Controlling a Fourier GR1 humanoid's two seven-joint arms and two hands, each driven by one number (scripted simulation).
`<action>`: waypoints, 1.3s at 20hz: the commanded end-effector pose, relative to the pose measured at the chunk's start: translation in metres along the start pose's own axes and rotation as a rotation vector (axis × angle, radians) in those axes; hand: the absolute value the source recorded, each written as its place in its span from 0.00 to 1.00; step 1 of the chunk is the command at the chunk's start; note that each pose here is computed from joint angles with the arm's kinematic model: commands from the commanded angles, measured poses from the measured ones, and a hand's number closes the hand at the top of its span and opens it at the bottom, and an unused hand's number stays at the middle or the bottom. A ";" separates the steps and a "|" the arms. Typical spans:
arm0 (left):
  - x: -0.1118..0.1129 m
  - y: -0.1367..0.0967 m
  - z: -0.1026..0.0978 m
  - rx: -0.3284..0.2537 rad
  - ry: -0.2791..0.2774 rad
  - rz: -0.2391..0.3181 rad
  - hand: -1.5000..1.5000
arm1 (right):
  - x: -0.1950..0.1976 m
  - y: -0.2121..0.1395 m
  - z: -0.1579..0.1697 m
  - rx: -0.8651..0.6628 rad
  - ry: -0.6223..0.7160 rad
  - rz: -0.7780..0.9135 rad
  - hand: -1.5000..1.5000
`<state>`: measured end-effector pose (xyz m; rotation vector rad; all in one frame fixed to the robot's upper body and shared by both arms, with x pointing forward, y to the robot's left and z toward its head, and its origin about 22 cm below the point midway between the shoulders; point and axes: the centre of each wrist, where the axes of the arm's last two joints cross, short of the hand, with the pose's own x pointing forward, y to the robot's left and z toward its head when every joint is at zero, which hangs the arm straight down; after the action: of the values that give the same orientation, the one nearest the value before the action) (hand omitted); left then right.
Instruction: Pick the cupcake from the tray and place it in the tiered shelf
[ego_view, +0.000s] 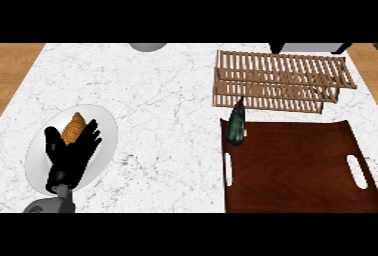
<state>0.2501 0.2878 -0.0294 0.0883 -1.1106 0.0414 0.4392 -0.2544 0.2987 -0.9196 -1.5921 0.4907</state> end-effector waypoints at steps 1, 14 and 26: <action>0.000 0.005 0.000 0.007 -0.003 -0.012 0.50 | -0.008 -0.008 -0.001 -0.066 0.064 -0.172 0.00; 0.006 0.015 0.004 -0.008 -0.006 -0.003 0.50 | -0.010 -0.051 -0.005 -0.208 0.100 -0.613 0.00; 0.015 0.011 0.002 -0.005 0.008 -0.014 0.50 | -0.078 -0.160 0.015 -0.569 0.271 -0.659 0.00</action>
<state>0.2492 0.2995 -0.0277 0.0906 -1.1050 0.0425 0.3991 -0.3708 0.3521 -0.7535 -1.7047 -0.4251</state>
